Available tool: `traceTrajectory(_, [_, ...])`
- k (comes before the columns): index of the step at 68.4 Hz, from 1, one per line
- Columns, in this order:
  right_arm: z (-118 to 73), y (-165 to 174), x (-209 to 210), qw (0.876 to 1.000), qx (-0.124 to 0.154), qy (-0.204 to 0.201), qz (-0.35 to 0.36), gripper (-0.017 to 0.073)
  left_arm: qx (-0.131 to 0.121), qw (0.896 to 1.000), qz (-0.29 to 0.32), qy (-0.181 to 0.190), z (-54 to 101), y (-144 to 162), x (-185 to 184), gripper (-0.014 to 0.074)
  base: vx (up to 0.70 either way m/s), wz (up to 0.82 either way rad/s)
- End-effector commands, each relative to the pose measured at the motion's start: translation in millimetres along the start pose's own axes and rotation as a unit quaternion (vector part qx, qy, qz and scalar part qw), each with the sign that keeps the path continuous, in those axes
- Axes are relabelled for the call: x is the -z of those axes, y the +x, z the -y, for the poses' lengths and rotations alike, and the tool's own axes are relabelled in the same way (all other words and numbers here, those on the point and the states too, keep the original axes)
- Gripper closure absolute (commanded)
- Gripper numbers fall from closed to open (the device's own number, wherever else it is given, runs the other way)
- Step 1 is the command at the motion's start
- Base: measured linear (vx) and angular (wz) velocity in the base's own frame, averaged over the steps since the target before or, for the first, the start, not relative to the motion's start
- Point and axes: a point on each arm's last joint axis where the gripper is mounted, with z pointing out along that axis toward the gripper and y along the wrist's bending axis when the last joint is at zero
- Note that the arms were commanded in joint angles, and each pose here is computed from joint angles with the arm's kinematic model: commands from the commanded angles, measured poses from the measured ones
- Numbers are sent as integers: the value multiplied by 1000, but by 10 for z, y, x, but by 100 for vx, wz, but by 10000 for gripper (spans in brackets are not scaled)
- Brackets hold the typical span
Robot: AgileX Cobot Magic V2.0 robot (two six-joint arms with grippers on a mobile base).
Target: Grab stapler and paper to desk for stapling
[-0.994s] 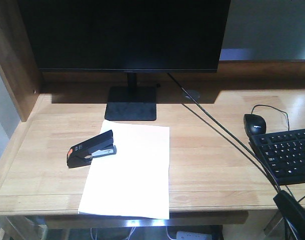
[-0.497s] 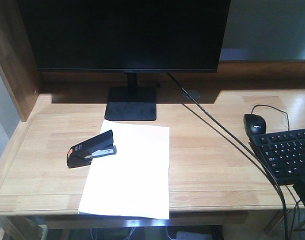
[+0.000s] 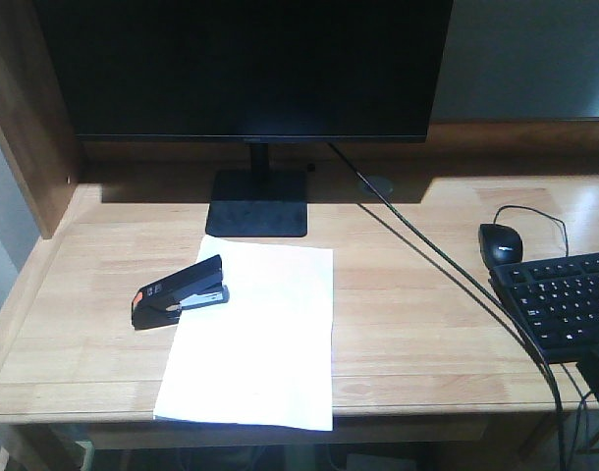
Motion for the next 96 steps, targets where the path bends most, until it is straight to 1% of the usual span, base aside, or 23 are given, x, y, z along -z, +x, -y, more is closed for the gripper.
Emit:
traceTrajectory(1, [14, -86, -3, 1000, 24, 10, 8, 568, -20, 998, 47, -28, -45, -79, 6, 600, 0, 0])
traceTrajectory(3, [14, -86, -3, 1000, 24, 10, 8, 568, -31, 998, 50, -38, -59, -56, -7, 600, 0, 0])
traceTrajectory(6, [14, -86, -3, 1000, 24, 10, 8, 568, -41, 996, 57, -52, -77, 8, -30, 600, 0, 0])
traceTrajectory(11, [14, -86, -3, 1000, 24, 10, 8, 568, -36, 996, 50, -63, -95, 200, -110, 600, 0, 0])
traceTrajectory(21, [14, -86, -3, 1000, 24, 10, 8, 568, -33, 997, 24, -71, -111, 582, -226, 600, 0, 0])
traceTrajectory(25, [14, -86, -3, 1000, 24, 10, 8, 568, -29, 996, 19, -79, -120, 684, -248, 600, 0, 0])
traceTrajectory(33, [14, -86, -3, 1000, 24, 10, 8, 568, -1, 995, 11, -97, -141, 831, -270, 600, 0, 0])
traceTrajectory(34, [14, -86, -3, 1000, 24, 10, 8, 568, 6, 995, 10, -98, -142, 838, -270, 600, 0, 0])
traceTrajectory(36, [14, -86, -3, 1000, 24, 10, 8, 568, 8, 995, 4, -101, -146, 848, -270, 600, 0, 0])
traceTrajectory(44, [14, -86, -3, 1000, 24, 10, 8, 568, 32, 993, 8, -113, -160, 845, -267, 600, 0, 0])
traceTrajectory(51, [14, -86, -3, 1000, 24, 10, 8, 568, 47, 992, 10, -119, -167, 845, -265, 600, 0, 0])
traceTrajectory(96, [13, -86, -3, 1000, 24, 10, 8, 568, 49, 992, 11, -120, -168, 840, -265, 600, 0, 0])
